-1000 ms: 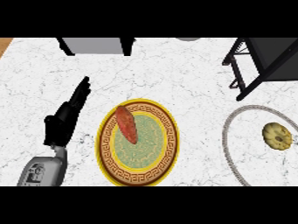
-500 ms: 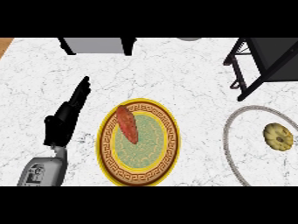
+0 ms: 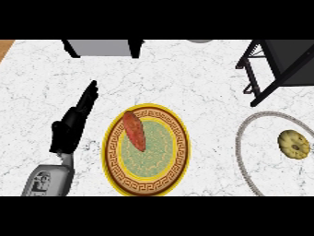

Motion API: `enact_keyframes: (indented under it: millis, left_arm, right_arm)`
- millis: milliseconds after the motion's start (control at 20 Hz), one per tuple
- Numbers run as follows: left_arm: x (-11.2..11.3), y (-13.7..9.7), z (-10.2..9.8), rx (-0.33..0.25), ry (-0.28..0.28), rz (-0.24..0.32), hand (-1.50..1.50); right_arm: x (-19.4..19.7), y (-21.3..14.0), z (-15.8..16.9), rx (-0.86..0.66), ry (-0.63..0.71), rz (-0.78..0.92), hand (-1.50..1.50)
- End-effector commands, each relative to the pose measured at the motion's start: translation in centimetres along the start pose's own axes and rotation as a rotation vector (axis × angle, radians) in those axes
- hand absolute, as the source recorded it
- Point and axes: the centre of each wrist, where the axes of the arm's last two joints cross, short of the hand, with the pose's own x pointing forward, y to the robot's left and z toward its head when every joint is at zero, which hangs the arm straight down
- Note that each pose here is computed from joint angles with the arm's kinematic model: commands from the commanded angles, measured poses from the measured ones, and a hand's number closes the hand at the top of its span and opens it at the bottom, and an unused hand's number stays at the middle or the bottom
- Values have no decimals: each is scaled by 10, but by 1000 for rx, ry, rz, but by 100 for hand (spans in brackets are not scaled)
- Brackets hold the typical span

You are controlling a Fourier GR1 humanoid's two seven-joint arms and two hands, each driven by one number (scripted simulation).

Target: Pick the can from the placemat and place it in the tiered shelf

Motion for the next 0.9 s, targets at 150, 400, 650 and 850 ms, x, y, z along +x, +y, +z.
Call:
enact_keyframes:
  millis: [150,400,650,850]
  left_arm:
    - [-6,11,-8,16,7,-6,0]
    - [0,4,-3,12,0,-5,0]
    - [5,-3,-1,7,-4,-6,0]
    - [-6,-1,9,-10,-2,-2,0]
  right_arm:
    - [-50,11,-3,-23,6,-82,150]
    - [-41,-3,-40,-20,18,-125,150]
    - [-77,7,-20,-106,172,182,-150]
    - [-63,-2,-33,-108,191,171,-150]
